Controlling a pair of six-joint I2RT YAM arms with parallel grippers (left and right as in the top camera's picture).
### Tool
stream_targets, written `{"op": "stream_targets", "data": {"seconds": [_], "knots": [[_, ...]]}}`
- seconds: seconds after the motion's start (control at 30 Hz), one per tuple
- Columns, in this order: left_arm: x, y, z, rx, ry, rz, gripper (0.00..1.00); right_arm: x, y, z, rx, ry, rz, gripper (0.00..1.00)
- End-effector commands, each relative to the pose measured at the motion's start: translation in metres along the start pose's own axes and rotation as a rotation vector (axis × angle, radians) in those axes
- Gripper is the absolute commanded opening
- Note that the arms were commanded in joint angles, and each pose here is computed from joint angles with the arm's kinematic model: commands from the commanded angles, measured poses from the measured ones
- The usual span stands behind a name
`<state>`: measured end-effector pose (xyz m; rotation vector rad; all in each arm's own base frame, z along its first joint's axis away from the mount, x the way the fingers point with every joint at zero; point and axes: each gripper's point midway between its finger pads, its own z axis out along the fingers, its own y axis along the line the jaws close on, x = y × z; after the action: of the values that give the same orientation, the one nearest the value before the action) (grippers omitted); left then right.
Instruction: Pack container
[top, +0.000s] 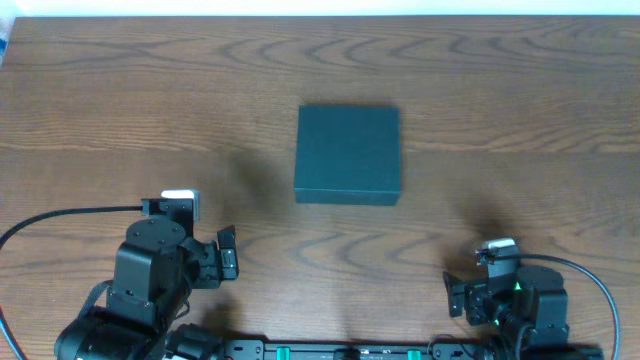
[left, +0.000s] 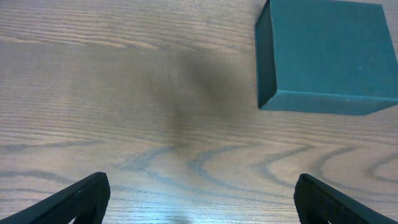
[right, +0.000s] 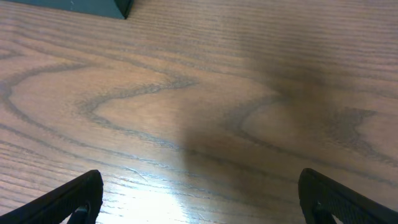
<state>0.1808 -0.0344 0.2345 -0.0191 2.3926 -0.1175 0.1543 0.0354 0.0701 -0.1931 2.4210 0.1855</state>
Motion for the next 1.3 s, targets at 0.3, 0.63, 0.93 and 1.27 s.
{"op": "stream_targets", "data": {"seconds": [0.3,0.63,0.93,1.27], "knots": [[0.003,0.0,0.002,-0.001,0.011,-0.004,0.96,0.003,-0.006,0.003,0.029,-0.003,0.024,0.99],[0.003,0.0,0.002,-0.001,0.011,-0.004,0.96,0.003,-0.006,0.003,0.029,-0.003,0.025,0.99],[0.003,0.0,0.002,-0.001,0.011,-0.004,0.96,0.003,-0.006,0.003,0.029,-0.003,0.025,0.99],[0.016,0.009,0.001,-0.03,0.04,0.017,0.95,0.003,-0.006,0.003,0.029,-0.003,0.025,0.99]]}}
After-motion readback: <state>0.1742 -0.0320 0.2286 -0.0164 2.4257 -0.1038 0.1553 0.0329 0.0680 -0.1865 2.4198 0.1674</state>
